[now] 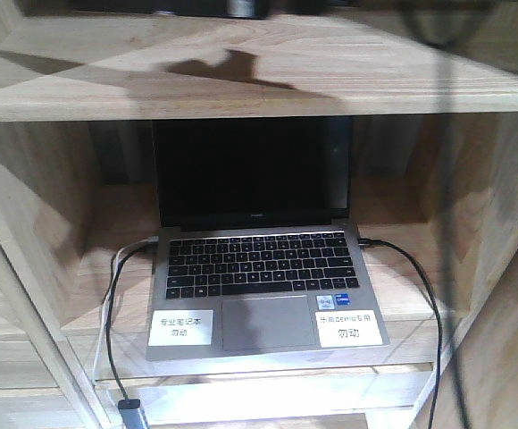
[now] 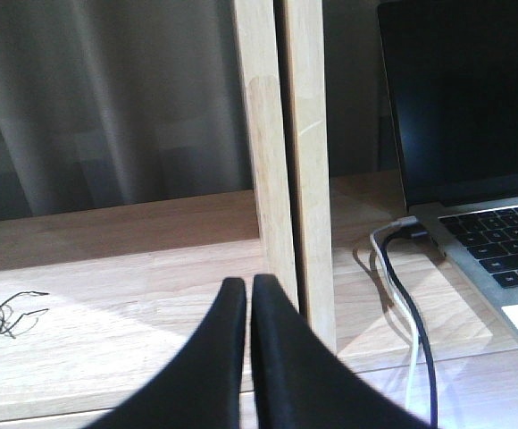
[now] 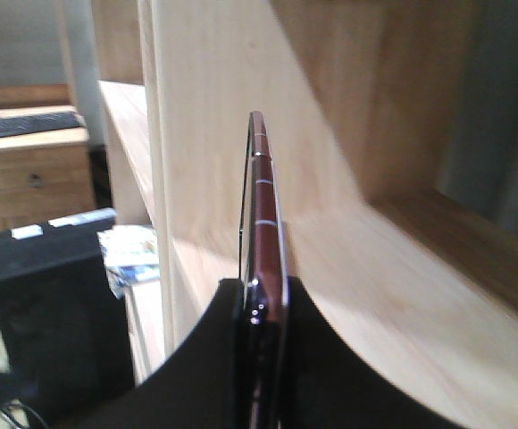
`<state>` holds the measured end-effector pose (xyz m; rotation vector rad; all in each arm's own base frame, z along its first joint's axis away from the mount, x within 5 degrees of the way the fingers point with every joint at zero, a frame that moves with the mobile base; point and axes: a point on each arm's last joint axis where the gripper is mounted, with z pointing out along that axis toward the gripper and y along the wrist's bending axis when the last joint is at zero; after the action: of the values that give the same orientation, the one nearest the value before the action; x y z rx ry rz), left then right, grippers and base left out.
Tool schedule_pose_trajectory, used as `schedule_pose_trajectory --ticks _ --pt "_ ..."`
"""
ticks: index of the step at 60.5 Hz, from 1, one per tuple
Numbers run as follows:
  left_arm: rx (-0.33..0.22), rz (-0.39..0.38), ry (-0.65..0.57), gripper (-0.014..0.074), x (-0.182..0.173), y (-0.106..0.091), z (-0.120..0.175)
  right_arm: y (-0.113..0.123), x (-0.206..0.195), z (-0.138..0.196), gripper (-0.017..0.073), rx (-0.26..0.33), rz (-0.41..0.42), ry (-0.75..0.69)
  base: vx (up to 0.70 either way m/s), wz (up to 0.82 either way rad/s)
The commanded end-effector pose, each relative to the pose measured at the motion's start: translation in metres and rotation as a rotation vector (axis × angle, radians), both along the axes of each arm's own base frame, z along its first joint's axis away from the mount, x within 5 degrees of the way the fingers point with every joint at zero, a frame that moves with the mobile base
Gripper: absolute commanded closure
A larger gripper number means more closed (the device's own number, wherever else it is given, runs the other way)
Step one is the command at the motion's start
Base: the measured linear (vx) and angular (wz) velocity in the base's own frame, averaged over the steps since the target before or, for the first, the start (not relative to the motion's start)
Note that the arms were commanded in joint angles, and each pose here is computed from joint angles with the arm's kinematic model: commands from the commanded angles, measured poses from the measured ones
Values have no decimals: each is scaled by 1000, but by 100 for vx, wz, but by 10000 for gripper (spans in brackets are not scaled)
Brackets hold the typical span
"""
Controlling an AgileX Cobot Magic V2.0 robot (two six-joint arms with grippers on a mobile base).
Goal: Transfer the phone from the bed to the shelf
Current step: 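Raise the right gripper with the phone above the upper shelf board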
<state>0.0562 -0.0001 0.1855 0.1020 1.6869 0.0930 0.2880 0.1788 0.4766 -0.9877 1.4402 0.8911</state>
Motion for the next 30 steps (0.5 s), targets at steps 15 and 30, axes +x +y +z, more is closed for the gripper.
schedule_pose_trajectory --ticks 15,30 --pt "-15 -4 -106 592 -1 0 15 41 48 2 561 147 -68 30 0 0" --pt "-15 -4 -106 592 -1 0 15 67 79 -26 561 162 -109 101 0 0"
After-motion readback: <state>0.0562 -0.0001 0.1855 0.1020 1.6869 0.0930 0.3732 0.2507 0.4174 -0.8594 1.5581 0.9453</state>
